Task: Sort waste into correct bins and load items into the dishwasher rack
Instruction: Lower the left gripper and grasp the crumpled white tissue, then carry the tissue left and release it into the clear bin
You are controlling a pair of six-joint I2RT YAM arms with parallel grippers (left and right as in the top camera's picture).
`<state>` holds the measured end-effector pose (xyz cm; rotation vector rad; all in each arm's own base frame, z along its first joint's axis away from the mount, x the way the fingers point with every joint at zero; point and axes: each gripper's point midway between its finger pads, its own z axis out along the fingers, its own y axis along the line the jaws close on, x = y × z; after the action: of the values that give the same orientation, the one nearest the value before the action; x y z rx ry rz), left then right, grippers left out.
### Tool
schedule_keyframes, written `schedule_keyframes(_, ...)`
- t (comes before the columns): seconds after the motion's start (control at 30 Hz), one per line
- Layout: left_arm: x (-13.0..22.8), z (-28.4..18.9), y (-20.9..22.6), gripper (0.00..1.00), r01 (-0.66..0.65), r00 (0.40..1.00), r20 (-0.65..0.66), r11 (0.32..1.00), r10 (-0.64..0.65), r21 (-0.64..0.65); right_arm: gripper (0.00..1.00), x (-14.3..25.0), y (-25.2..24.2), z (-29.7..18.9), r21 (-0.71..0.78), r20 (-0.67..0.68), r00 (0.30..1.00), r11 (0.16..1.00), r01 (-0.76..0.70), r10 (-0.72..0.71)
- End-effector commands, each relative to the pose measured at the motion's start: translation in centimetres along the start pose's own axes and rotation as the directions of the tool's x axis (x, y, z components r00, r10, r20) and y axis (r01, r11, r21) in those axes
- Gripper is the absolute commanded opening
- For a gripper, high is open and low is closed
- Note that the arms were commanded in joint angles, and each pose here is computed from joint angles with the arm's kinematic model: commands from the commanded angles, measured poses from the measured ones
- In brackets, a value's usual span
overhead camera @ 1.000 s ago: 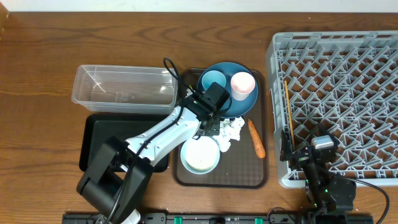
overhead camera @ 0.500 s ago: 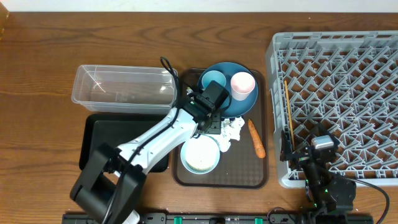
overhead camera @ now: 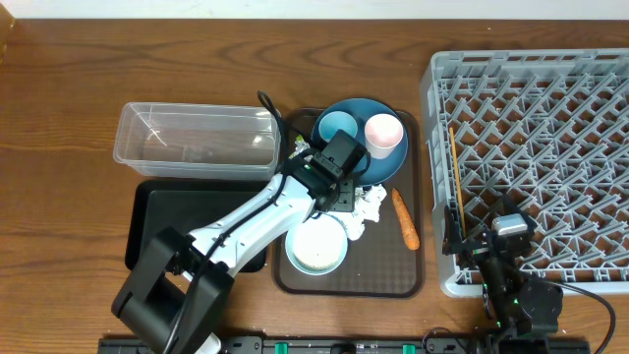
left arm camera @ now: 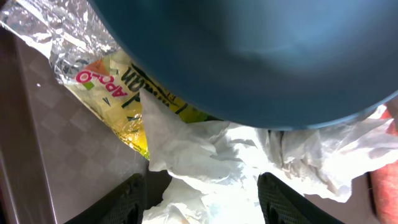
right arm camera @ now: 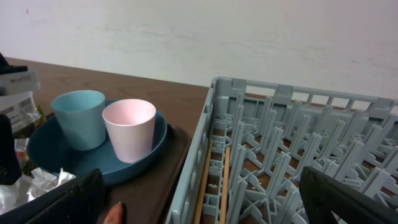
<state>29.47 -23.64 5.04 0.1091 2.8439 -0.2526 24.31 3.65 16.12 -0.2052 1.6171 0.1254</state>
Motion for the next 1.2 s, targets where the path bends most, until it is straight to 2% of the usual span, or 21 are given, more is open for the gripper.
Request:
schedule_keyframes(0.0,0.9,0.8,0.9,0.59,-0.012,1.0,-0.023,0.999,0.011,-0.035,0.99,0.0,0.1,0.0,-0.003,0.001,1.0,1.0,0.009,-0.009)
schedule_keyframes(0.6,1.1,1.8,1.0,0.58,-0.01,1.0,-0.002,1.0,0.01,-0.02,0.99,0.0,0.1,0.0,-0.003,0.001,1.0,1.0,0.009,-0.009)
schedule_keyframes(0.83,1.7,2.9,1.4,0.57,-0.011,0.999,-0.032,0.999,0.01,-0.041,0.99,0.0,0.1,0.0,-0.003,0.001,1.0,1.0,0.009,-0.009)
schedule_keyframes(1.17,0.4,1.4,0.5,0.19,-0.002,1.0,0.02,1.0,0.003,-0.005,0.99,0.0,0.1,0.0,-0.003,0.001,1.0,1.0,0.009,-0.009)
